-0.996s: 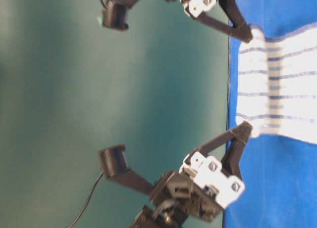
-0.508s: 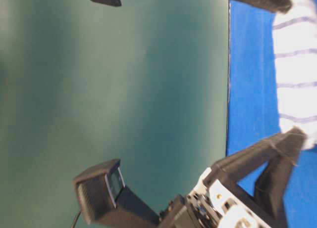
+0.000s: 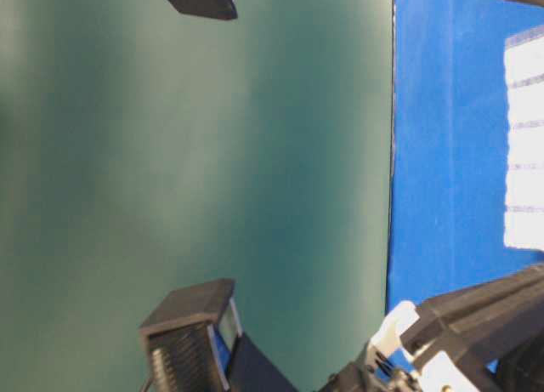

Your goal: Fold the blue towel.

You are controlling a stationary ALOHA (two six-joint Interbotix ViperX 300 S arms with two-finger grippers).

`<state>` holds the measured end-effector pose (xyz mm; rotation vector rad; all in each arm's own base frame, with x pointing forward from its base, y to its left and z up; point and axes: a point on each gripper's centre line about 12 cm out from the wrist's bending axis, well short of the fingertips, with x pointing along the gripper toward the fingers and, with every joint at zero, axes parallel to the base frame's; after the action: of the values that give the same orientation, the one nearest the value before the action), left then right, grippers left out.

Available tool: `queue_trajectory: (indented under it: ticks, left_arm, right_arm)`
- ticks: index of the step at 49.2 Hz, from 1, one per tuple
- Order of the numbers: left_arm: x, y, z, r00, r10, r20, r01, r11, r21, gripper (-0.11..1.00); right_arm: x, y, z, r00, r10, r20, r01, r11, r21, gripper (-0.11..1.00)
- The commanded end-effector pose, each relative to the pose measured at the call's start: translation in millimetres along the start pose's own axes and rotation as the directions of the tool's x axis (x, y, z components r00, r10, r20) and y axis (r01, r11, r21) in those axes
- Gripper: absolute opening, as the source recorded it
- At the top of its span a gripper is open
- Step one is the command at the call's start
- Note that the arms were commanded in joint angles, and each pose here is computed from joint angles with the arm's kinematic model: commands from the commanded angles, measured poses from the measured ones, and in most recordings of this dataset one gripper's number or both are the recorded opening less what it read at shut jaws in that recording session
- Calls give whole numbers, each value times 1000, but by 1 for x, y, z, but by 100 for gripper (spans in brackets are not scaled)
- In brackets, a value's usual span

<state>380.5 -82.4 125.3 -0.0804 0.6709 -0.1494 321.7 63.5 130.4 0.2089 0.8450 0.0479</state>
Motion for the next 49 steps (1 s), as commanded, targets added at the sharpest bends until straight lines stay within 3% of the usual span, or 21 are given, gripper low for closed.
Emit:
queue_trajectory:
  ticks: [1, 14, 19, 21, 28, 31, 40, 49]
  left_arm:
    - [-1, -6, 8, 1000, -12, 21, 12, 1000, 8, 5]
    - [1, -3, 7, 1000, -8, 16, 7, 1000, 7, 6]
    - [0, -1, 7, 1000, -3, 18, 3, 1000, 9, 16]
    - [0, -1, 8, 1000, -2, 18, 2, 1000, 11, 26]
    - [-6, 4, 12, 1000, 9, 11, -10, 1000, 10, 60]
    - [-13, 6, 16, 1000, 16, 2, -16, 1000, 6, 68]
    - [-42, 12, 33, 999, 33, -4, -33, 999, 9, 67]
    - [-84, 11, 51, 998, 31, 46, -34, 998, 59, 67]
  right_arm:
    - [0, 5, 6, 1000, 10, 14, -10, 1000, -2, 7]
    - [5, 11, 7, 1000, 16, 3, -16, 1000, -5, 7]
    - [6, 12, 10, 1000, 18, 4, -18, 1000, -7, 8]
    - [7, 13, 11, 1000, 19, 5, -19, 1000, -7, 15]
    - [3, 16, 23, 999, 21, 26, -21, 1000, -8, 57]
    - [-2, 18, 29, 999, 18, 31, -17, 1000, -10, 68]
    - [-37, 22, 54, 998, 1, 71, 1, 999, -38, 63]
    - [-80, 20, 65, 990, -11, 138, 22, 996, -82, 63]
